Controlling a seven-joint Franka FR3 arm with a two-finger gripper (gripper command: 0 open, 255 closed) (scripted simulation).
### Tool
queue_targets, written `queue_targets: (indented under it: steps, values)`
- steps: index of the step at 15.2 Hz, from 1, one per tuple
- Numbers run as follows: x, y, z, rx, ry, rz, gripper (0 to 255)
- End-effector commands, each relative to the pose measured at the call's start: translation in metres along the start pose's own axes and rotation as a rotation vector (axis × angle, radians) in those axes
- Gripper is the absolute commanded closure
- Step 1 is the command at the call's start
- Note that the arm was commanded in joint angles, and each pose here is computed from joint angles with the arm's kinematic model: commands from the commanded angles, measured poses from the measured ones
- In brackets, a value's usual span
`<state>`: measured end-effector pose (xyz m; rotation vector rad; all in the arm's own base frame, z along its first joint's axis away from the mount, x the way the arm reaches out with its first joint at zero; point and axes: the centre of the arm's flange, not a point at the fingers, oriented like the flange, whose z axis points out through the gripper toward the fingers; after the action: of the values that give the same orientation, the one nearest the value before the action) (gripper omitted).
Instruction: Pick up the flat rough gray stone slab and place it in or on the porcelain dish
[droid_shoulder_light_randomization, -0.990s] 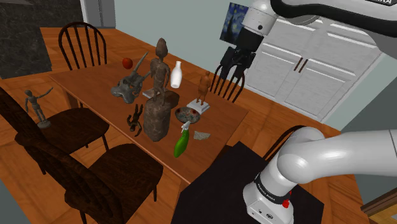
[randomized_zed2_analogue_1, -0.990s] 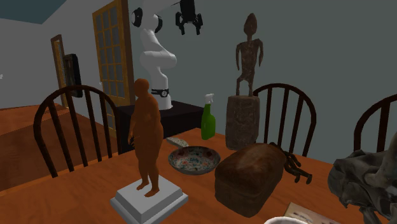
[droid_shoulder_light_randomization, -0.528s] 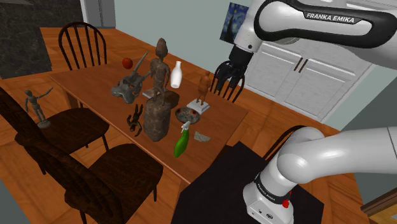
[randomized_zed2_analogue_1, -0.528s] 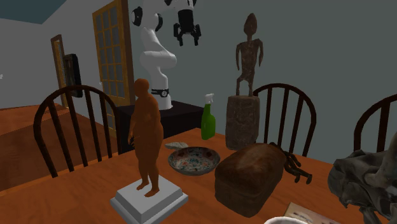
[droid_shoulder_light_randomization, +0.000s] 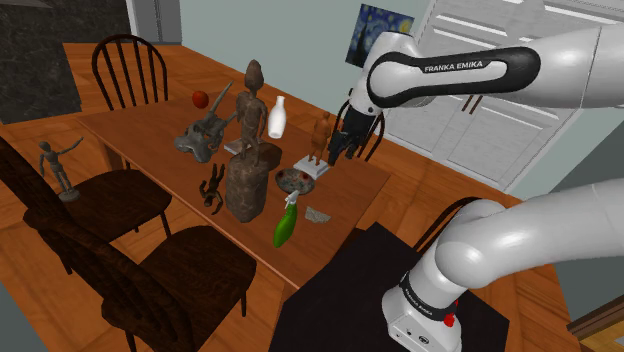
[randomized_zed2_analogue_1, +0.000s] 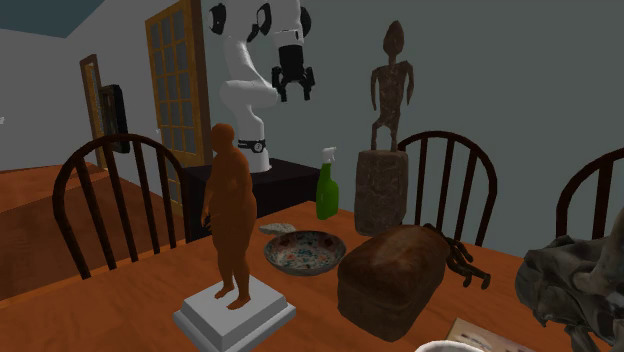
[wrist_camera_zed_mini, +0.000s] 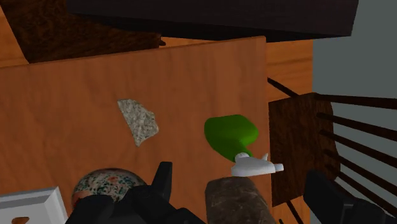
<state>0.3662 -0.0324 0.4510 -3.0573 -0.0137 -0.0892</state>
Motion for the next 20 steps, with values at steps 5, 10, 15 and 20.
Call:
queue_targets:
  steps: [5,10,15,20]
  values:
    - [0.017,0.033,0.069,-0.006,-0.011,-0.053,0]
    - [0.034,0.057,0.128,-0.010,-0.022,-0.097,0]
    - [0.051,0.081,0.187,-0.014,-0.033,-0.140,0]
    - [0.069,0.105,0.246,-0.018,-0.044,-0.184,0]
